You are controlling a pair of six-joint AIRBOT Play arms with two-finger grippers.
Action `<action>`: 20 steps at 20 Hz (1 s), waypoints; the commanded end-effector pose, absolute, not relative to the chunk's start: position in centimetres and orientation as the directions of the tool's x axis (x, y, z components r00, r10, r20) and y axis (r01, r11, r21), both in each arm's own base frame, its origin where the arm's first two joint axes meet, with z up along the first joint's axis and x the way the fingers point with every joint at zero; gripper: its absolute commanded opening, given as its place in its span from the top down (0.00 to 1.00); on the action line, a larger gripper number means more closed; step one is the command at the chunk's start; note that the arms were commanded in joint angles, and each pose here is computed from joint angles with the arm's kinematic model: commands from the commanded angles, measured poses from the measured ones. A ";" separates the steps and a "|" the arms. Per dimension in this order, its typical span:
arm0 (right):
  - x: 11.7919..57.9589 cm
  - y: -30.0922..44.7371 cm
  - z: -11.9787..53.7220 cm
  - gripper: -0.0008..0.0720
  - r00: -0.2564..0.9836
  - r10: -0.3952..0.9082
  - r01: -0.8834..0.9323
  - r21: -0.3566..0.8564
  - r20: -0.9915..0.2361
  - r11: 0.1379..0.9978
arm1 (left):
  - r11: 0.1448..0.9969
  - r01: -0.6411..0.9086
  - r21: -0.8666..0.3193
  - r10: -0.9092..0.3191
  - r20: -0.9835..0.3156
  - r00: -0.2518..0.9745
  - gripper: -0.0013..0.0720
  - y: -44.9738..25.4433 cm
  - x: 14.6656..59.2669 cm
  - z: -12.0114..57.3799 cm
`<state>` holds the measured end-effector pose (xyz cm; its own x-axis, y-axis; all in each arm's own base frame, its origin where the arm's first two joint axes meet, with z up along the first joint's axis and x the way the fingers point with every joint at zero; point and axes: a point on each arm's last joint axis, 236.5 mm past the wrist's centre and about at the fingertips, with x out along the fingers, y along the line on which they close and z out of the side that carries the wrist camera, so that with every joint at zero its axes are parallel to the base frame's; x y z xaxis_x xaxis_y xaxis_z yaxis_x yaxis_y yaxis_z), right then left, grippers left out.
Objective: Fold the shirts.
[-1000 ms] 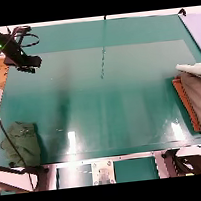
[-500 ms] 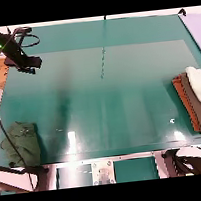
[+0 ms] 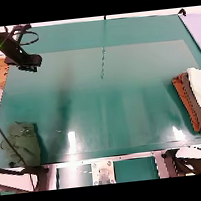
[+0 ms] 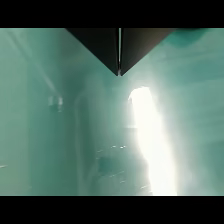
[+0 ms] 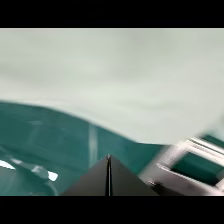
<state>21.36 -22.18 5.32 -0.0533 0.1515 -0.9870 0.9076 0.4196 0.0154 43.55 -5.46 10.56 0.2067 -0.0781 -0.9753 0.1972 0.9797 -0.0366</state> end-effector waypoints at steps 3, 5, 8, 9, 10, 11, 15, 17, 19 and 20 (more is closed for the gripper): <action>32.5 -12.3 8.4 0.97 0.236 0.134 0.634 0.257 -0.963 0.729 | 0.980 0.160 -0.117 -0.148 -0.969 0.199 0.96 -6.8 38.7 10.9; 32.2 -6.6 6.7 0.97 0.245 0.155 0.518 0.264 -0.957 0.813 | 0.981 0.134 -0.142 -0.163 -0.974 0.160 0.96 -6.8 34.8 8.9; 29.4 1.5 2.7 0.97 0.228 0.210 0.348 0.281 -0.951 0.894 | 0.980 0.111 -0.167 -0.180 -0.975 0.131 0.96 -6.8 29.5 5.3; 29.2 3.4 2.0 0.97 0.243 0.239 0.311 0.309 -0.940 0.899 | 0.980 0.106 -0.166 -0.179 -0.975 0.130 0.96 -6.7 28.4 4.4; 29.4 5.0 1.6 0.97 0.261 0.264 0.279 0.334 -0.929 0.900 | 0.981 0.104 -0.166 -0.178 -0.976 0.125 0.96 -6.6 27.8 3.8; 29.3 6.1 1.4 0.96 0.254 0.283 0.255 0.346 -0.925 0.903 | 0.981 0.102 -0.166 -0.178 -0.977 0.117 0.96 -6.6 27.3 3.5; 28.6 8.4 1.3 0.96 0.226 0.303 0.185 0.347 -0.926 0.920 | 0.981 0.102 -0.163 -0.175 -0.977 0.119 0.96 -6.5 27.4 3.5; 28.6 8.6 1.3 0.96 0.224 0.304 0.180 0.346 -0.926 0.921 | 0.981 0.101 -0.164 -0.175 -0.978 0.114 0.96 -6.5 27.3 3.4; 28.6 8.6 1.3 0.96 0.224 0.304 0.180 0.346 -0.926 0.921 | 0.981 0.101 -0.164 -0.176 -0.977 0.121 0.96 -6.5 27.4 3.5; 28.6 8.6 1.3 0.96 0.224 0.304 0.180 0.346 -0.926 0.921 | 0.981 0.101 -0.165 -0.176 -0.977 0.122 0.96 -6.5 27.5 3.4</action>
